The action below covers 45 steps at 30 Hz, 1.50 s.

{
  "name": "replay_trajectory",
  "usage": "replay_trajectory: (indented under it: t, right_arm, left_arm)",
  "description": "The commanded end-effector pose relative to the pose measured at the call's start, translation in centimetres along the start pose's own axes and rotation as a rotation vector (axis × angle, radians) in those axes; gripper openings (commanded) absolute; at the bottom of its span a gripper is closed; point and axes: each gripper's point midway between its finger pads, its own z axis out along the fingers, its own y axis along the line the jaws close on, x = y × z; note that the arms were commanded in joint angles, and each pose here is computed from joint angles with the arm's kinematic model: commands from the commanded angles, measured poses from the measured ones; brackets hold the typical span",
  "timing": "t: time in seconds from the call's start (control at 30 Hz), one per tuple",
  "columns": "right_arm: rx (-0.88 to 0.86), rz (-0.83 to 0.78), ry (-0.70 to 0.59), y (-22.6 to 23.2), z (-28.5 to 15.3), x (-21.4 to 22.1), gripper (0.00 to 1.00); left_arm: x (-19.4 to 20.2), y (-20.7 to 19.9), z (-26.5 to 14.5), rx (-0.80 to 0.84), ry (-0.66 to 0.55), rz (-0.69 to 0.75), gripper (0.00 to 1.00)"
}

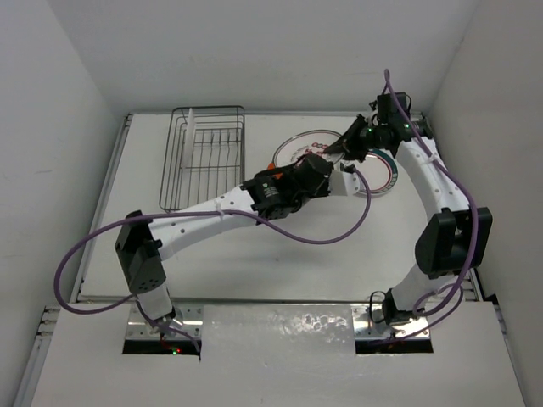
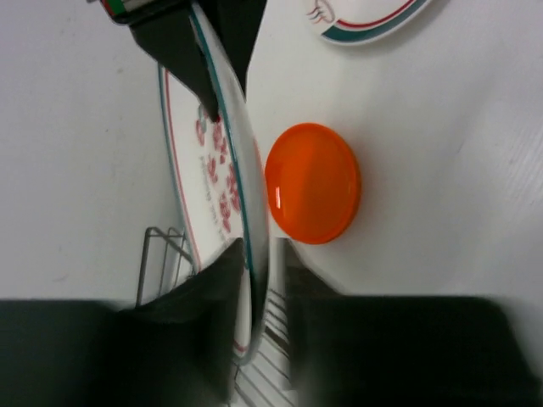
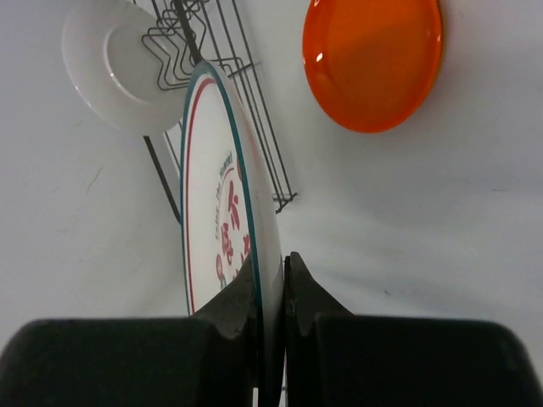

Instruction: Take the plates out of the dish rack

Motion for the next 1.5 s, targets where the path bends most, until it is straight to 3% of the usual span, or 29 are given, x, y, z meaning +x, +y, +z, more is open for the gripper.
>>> replay_trajectory:
  t: [0.0,0.03,0.07,0.17,0.3,0.47,0.57,0.67,0.8,0.9,0.93,1.13,1.33,1.47]
  right_arm:
    - [-0.004,0.005,-0.097,-0.9,-1.6,-1.5,0.0]
    - [-0.002,0.029,-0.151,-2.1,-2.1,-3.2,0.0]
    - [0.013,0.051,-0.164,-3.5,-1.9,-3.3,0.0]
    - [0.088,0.06,-0.32,-7.9,-3.1,-7.6,0.0]
    - [0.292,0.095,-0.509,-14.5,-4.3,-10.9,0.0]
    - [0.429,0.155,-0.714,-19.3,-5.5,-13.4,0.0]
    - [0.46,0.197,-0.729,-20.6,-4.7,-13.5,0.0]
    - [0.457,0.221,-0.78,-21.8,-4.2,-13.8,0.06]
    - [0.481,0.234,-0.791,-23.4,-3.3,-13.6,0.2]
    - [0.467,0.256,-0.811,-24.6,-2.4,-13.1,0.5]
    - [0.481,0.278,-0.785,-25.3,-1.8,-12.7,0.63]
    - [0.626,0.278,-0.575,-26.1,0.1,-10.5,0.96]
    - [0.703,0.249,-0.268,-26.1,2.9,-8.5,0.99]
    - [0.709,0.228,-0.303,-25.8,1.7,-8.1,0.99]
  left_arm:
    - [-1.1,3.6,-0.5,-0.183,0.021,-0.1,0.55]
    - [-0.4,3.9,-0.5,-0.208,0.05,-0.119,0.97]
    - [0.7,4.2,-0.7,-0.23,0.092,-0.139,1.0]
    - [3.2,5.1,-1.3,-0.273,0.137,-0.308,1.0]
    - [8.2,9.2,-3.8,-0.327,0.124,-0.732,1.0]
    - [11.5,11.0,-6.8,-0.354,0.138,-0.898,1.0]
    - [12.8,11.6,-7.5,-0.372,0.156,-0.996,1.0]
    - [15.6,12.7,-8.0,-0.42,0.189,-1.114,1.0]
    - [16.4,13.1,-8.3,-0.419,0.181,-1.19,1.0]
    - [16.2,13.9,-8.9,-0.427,0.156,-1.22,1.0]
    - [16.4,14.5,-9.4,-0.445,0.156,-1.238,1.0]
    - [20.2,16.4,-10.4,-0.547,0.206,-1.384,1.0]
    - [23.1,18.6,-10.1,-0.548,0.221,-1.441,1.0]
    - [24.8,20.1,-10.4,-0.587,0.236,-1.416,1.0]
